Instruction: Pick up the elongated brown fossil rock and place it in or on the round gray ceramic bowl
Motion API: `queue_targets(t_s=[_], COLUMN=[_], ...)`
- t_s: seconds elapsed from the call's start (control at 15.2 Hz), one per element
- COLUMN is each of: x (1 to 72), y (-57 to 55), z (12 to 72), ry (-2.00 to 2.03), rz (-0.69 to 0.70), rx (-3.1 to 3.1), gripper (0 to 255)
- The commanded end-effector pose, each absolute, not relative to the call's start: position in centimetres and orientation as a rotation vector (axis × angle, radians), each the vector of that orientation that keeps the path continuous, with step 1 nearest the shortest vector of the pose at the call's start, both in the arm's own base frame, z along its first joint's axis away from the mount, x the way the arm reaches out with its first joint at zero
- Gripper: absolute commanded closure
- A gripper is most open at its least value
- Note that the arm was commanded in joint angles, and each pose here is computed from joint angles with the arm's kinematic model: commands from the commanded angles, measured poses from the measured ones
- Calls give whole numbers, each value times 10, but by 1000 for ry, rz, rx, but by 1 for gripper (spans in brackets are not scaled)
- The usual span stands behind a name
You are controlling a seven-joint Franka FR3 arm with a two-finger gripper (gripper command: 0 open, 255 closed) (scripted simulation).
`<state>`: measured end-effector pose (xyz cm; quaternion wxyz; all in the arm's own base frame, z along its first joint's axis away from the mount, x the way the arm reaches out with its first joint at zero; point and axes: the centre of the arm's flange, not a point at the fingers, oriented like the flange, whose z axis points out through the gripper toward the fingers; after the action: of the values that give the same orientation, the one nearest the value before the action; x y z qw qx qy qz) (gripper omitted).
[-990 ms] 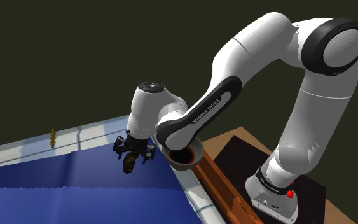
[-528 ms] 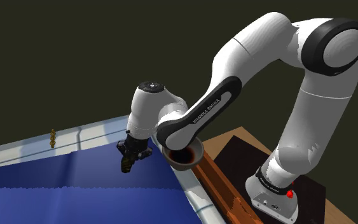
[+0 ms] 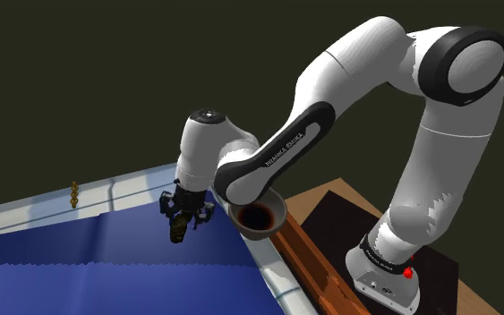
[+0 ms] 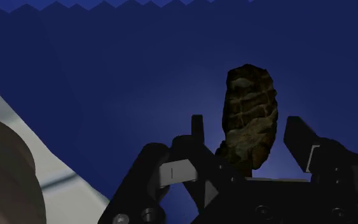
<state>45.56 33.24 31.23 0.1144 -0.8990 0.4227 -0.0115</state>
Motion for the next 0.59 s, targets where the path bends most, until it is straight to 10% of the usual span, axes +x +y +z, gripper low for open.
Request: queue_targets(t_s=[0.0, 0.53], x=[493, 500], y=[327, 335], z=[321, 283], ry=[1151, 1131], rz=[144, 187], rx=[-2722, -2739], gripper=[0, 0])
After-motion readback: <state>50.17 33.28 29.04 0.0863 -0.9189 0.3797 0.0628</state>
